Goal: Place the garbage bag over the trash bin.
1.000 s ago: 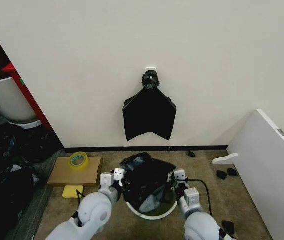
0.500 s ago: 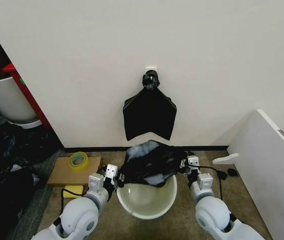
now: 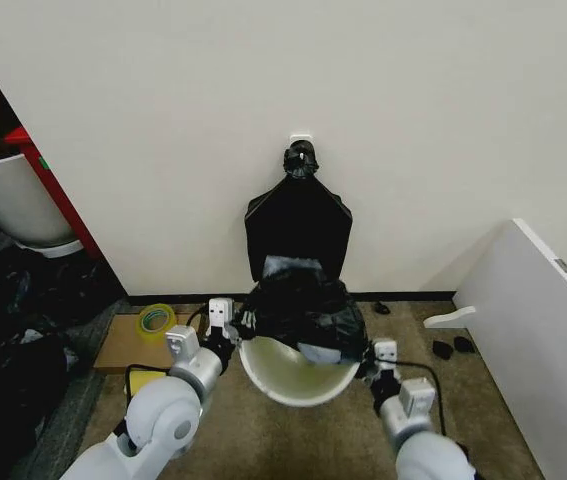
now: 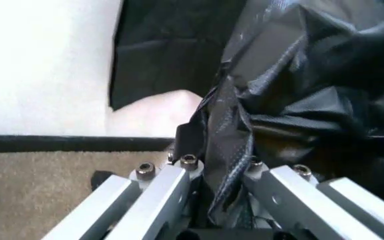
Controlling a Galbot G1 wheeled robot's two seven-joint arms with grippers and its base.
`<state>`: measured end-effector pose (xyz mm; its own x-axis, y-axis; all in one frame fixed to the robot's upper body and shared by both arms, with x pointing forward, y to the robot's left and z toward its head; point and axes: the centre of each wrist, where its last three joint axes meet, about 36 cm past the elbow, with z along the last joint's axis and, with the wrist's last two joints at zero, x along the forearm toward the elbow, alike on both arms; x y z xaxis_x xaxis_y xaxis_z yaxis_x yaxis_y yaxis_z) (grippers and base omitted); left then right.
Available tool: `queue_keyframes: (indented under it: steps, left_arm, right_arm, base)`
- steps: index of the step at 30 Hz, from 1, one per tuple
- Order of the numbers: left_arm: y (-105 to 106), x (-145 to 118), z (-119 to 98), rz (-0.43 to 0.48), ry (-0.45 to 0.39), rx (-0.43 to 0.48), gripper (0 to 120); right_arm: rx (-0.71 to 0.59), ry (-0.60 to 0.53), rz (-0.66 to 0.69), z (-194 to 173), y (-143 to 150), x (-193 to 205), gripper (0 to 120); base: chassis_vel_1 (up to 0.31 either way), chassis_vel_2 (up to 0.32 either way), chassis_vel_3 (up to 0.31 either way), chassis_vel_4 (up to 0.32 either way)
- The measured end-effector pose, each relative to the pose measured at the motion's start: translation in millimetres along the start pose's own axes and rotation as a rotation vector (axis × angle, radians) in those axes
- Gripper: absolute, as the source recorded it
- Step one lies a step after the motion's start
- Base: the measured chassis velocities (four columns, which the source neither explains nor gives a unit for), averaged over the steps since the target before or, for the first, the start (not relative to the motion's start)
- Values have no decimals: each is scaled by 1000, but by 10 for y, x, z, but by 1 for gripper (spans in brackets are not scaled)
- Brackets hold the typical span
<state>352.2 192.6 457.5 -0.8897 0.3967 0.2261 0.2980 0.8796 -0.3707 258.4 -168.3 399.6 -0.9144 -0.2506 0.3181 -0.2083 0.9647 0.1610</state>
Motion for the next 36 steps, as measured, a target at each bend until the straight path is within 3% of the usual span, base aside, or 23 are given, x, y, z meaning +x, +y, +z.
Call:
queue_keyframes:
  steps: [7, 14, 20, 25, 27, 32, 36]
  left_arm:
    - [43, -49, -246, -13, -64, 98, 0]
    - [166, -120, -362, -42, -90, 116, 0]
    - [272, -211, -537, -65, -127, 157, 0]
    - [277, -222, -482, -68, -116, 169, 0]
    - [230, -237, -391, -64, -100, 180, 0]
    - [142, -259, -300, -52, -89, 189, 0]
    - [148, -281, -272, -58, -84, 186, 0]
  right_arm:
    - [-21, 29, -20, 238, -41, -55, 0]
    - [-17, 1, -57, 352, -77, -36, 0]
    - [169, -102, -181, 778, -297, -71, 0]
    - [275, -228, -328, 958, -437, -116, 0]
    - [419, -321, -383, 1039, -548, -225, 0]
    - [597, -367, -315, 1149, -785, -349, 20]
    - [671, -453, -383, 1214, -1066, -319, 33]
  base:
    - [0, 0, 0, 0]
    - [0, 0, 0, 0]
    - [0, 0, 0, 0]
    - [0, 0, 0, 0]
    - [0, 0, 0, 0]
    - [0, 0, 0, 0]
    - [0, 0, 0, 0]
